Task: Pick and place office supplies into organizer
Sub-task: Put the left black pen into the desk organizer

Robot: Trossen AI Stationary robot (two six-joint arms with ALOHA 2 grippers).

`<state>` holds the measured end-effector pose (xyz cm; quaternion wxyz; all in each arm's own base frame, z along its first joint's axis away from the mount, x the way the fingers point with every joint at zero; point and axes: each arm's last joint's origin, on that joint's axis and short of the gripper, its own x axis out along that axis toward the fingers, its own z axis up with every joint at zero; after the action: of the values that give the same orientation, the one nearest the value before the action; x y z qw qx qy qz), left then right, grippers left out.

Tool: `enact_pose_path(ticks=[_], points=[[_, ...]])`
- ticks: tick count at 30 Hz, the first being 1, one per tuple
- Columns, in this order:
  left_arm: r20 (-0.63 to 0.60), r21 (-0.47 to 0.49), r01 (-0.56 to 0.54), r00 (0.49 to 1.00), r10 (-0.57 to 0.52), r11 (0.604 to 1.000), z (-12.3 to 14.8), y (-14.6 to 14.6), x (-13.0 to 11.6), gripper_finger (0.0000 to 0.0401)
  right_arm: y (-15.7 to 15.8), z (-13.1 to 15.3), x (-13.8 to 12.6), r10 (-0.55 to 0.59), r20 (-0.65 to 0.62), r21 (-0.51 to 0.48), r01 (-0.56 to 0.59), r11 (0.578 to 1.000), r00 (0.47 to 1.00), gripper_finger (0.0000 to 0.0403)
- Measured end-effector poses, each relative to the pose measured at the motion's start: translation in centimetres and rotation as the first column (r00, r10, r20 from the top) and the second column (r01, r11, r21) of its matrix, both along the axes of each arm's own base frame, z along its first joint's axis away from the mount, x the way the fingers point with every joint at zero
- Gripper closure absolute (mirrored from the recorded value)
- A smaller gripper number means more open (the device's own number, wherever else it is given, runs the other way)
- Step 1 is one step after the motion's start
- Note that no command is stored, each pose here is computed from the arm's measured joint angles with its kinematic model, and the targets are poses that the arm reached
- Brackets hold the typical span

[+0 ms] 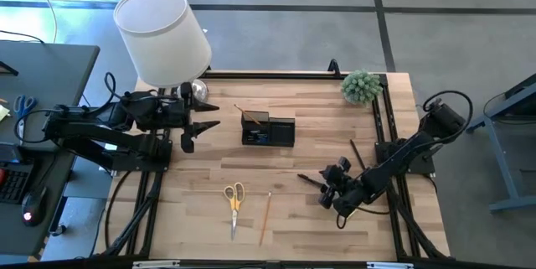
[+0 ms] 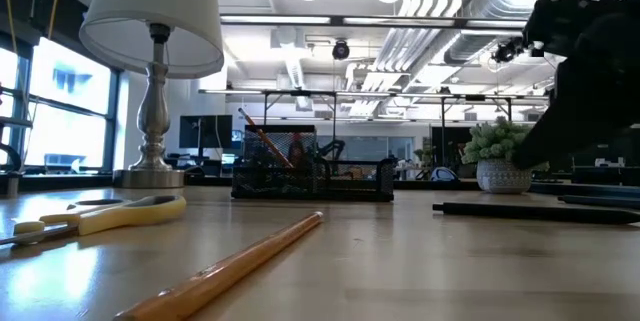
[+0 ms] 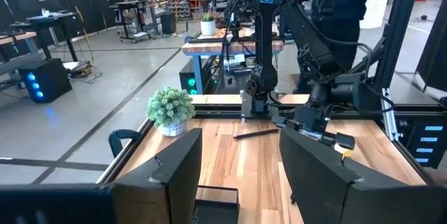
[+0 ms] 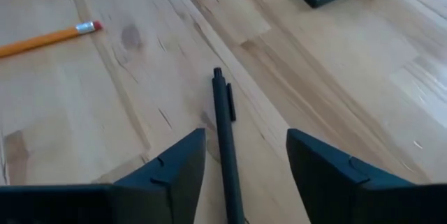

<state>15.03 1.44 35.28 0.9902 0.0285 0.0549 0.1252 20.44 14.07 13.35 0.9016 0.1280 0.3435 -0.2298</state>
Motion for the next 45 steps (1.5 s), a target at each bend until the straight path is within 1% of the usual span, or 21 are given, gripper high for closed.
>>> enact_pose_path(ticks=[5,10,13,17,20,23,27,38,45], points=[[0.001,-0.002,0.000,1.000,0.000,1.000,0.0,0.0,0.0,0.0217,0.3,0.0,-0.2,0.030,-0.012,-0.009,-0.030,0.999,0.999,0.0199],[0.001,-0.002,0.000,1.000,0.000,1.000,0.0,0.0,0.0,0.0217,0.6,0.1,-0.5,0.031,0.028,-0.081,-0.029,0.996,0.999,0.0208],[0.001,-0.002,0.000,1.000,0.000,1.000,0.0,0.0,0.0,0.0217,0.6,0.0,-0.4,0.025,0.043,-0.099,-0.021,0.995,0.999,0.0215],[0.000,0.001,0.000,1.000,0.000,1.000,0.0,0.0,0.0,0.0217,1.5,-1.3,0.2,0.034,0.084,-0.108,-0.024,0.994,0.996,0.0226],[0.000,0.002,0.000,1.000,0.000,1.000,0.0,0.0,0.0,0.0217,2.0,-2.7,0.4,0.046,0.066,-0.124,-0.037,0.992,0.997,0.0236],[0.000,0.002,0.000,1.000,0.000,1.000,0.0,0.0,0.0,0.0217,2.2,-3.8,0.3,0.027,0.051,-0.119,-0.021,0.993,0.998,0.0248],[0.000,0.003,0.000,1.000,0.000,1.000,0.0,0.0,0.0,0.0217,2.4,-4.5,0.1,0.017,0.048,-0.109,-0.011,0.994,0.999,0.0261],[0.000,0.005,0.000,1.000,0.000,1.000,0.0,0.0,0.0,0.0217,2.6,-4.8,-0.2,0.019,0.040,-0.108,-0.014,0.994,0.999,0.0279],[0.000,0.005,0.000,1.000,0.000,1.000,0.0,0.0,0.0,0.0217,2.7,-5.3,-0.1,0.011,0.053,-0.103,-0.006,0.995,0.999,0.0310]])
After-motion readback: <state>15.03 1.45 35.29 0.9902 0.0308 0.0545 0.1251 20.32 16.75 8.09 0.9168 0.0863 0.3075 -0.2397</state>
